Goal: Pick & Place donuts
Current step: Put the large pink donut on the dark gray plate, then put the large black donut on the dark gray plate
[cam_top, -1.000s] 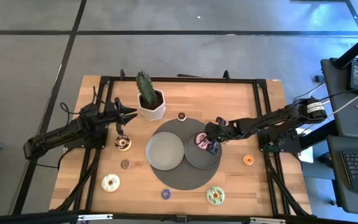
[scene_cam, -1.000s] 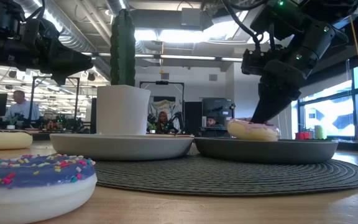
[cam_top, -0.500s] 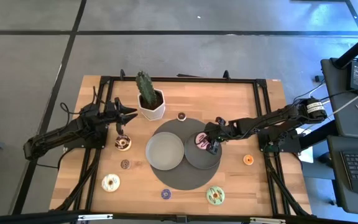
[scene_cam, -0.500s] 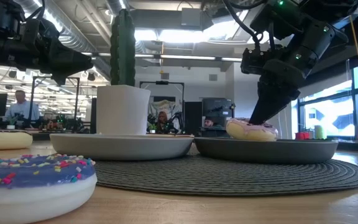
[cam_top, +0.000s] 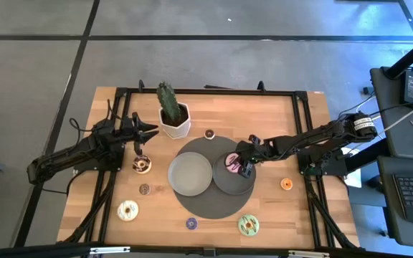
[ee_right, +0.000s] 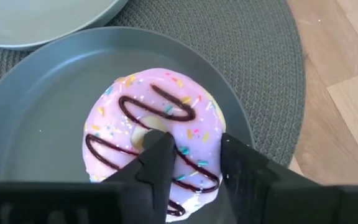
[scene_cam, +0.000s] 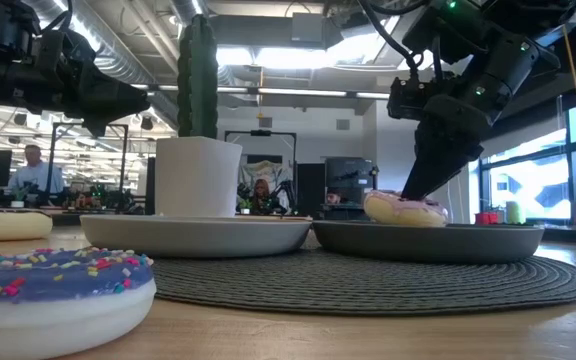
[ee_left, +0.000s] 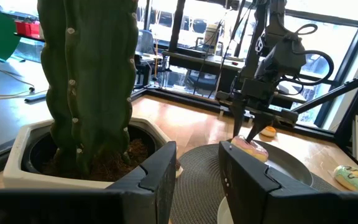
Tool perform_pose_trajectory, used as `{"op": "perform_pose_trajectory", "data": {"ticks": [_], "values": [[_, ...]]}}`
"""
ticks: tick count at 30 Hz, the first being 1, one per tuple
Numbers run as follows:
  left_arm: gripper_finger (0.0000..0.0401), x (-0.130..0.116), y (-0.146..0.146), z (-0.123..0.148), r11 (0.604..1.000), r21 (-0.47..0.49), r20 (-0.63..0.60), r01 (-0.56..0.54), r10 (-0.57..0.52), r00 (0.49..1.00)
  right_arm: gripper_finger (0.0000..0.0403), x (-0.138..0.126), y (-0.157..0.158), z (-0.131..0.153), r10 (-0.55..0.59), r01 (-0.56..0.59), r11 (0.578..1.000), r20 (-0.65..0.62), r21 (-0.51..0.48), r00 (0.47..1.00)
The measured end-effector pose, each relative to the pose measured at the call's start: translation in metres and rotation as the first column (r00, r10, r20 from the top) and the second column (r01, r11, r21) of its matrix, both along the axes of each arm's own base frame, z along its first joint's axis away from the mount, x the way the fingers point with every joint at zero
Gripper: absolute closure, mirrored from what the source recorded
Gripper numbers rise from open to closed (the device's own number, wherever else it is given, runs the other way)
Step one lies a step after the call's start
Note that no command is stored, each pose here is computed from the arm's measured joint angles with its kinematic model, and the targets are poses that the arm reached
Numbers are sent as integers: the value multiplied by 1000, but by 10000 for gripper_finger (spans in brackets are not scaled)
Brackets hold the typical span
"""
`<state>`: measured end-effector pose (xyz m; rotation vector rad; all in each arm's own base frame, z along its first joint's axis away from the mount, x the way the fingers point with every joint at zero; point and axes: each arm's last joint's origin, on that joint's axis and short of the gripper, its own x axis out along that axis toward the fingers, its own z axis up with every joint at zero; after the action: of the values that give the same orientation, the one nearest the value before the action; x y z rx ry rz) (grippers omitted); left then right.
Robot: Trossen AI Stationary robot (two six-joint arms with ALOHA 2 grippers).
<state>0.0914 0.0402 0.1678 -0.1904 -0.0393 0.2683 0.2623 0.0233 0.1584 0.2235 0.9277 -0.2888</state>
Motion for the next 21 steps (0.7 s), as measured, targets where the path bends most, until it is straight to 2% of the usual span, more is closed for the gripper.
{"op": "perform_pose_trajectory", "data": {"ticks": [13,17,21], "values": [[285,0,0,0,1000,0,0,0,0,1000,208,0,0,2,-2,2,1000,7,-2,1000],[285,0,0,0,1000,-11,3,1,0,1000,209,-3,0,21,6,-5,1000,58,-4,998],[285,0,0,0,995,-98,24,3,-1,1000,212,-12,-1,44,23,-22,1000,105,-8,994]]}}
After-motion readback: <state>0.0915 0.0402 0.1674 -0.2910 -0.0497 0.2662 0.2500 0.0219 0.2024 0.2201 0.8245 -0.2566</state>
